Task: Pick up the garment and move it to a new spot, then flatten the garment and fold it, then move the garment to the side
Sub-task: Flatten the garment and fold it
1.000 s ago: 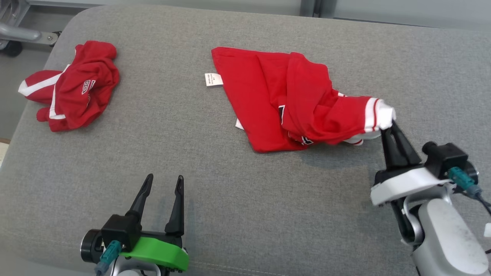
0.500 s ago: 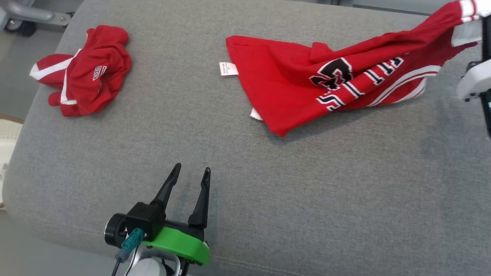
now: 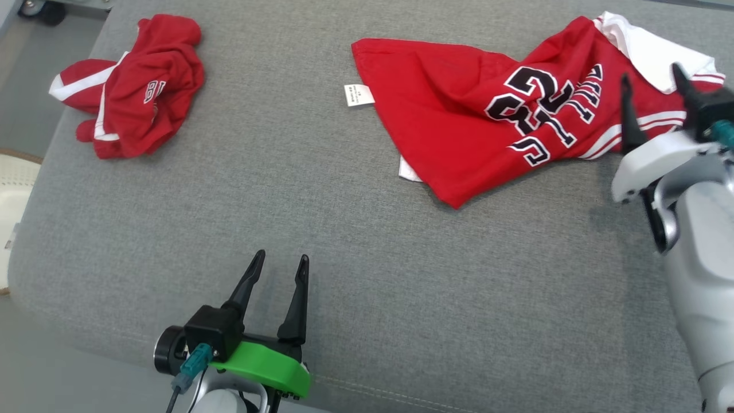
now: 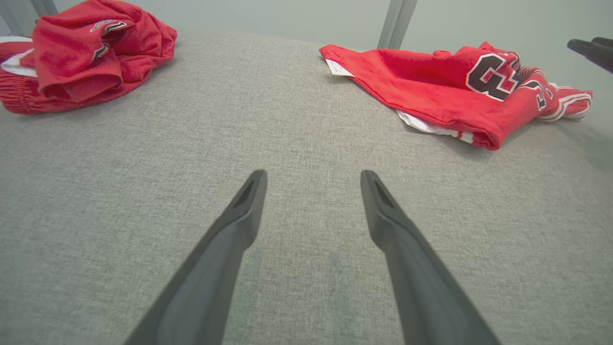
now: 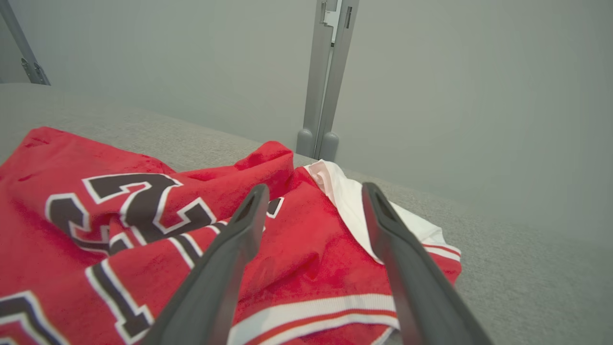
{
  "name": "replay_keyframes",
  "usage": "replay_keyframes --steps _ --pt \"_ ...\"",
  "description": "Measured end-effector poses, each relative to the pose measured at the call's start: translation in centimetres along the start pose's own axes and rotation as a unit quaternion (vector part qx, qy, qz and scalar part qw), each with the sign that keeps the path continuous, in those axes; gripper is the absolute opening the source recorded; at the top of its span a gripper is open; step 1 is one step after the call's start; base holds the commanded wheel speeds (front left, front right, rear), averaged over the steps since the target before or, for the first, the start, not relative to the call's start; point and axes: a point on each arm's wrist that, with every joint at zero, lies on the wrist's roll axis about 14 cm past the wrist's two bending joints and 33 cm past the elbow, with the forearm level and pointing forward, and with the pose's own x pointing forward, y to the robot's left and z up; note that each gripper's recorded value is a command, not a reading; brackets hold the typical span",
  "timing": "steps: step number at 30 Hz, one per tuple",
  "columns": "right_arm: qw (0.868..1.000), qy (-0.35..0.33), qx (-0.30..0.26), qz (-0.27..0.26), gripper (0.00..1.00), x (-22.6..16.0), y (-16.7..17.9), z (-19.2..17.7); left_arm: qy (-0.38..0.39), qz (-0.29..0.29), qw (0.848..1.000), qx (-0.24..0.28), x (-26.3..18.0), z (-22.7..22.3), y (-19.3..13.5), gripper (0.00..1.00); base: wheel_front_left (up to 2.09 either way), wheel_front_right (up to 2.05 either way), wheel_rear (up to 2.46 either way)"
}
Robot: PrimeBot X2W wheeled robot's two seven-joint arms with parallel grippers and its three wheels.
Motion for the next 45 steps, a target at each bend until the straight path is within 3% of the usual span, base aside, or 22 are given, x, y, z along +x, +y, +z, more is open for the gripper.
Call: replay_keyframes --steps 7,13,23,33,34,35,36,45 --pt "0.995 0.041 0.049 0.075 1.00 -6.0 6.0 -4.2 -0.001 -0.050 0.999 0.007 1.6 0.0 -2.7 1.00 0.00 0.00 0.00" --pt "0.990 0.071 0.082 0.089 1.00 -9.3 7.7 -6.2 -0.006 -0.067 0.998 0.005 1.7 0.3 -3.7 1.00 0.00 0.00 0.00" --pt "0.988 0.092 0.097 0.076 1.00 -7.0 7.2 -7.3 0.013 -0.040 0.999 0.004 0.6 -0.9 -2.0 1.00 0.00 0.00 0.00" --pt "0.984 0.111 0.103 0.096 1.00 -4.3 8.8 -8.1 0.021 -0.021 1.000 0.002 0.1 -1.3 -0.9 1.00 0.00 0.00 0.00" --pt "0.984 0.110 0.104 0.097 0.65 -4.2 8.9 -8.1 0.021 -0.021 1.000 0.002 0.1 -1.3 -0.9 1.00 0.00 0.00 0.00" --pt "0.984 0.109 0.105 0.097 0.38 -4.2 9.0 -8.0 0.021 -0.022 1.000 0.002 0.2 -1.3 -1.0 1.00 0.00 0.00 0.00" --pt "0.984 0.107 0.105 0.098 0.00 -4.1 9.0 -7.9 0.021 -0.024 0.999 0.002 0.2 -1.3 -1.1 1.00 0.00 0.00 0.00" --pt "0.988 0.071 0.100 0.089 0.00 -4.1 7.2 -5.8 0.024 -0.042 0.999 0.008 0.9 -1.5 -2.0 1.00 0.00 0.00 0.00"
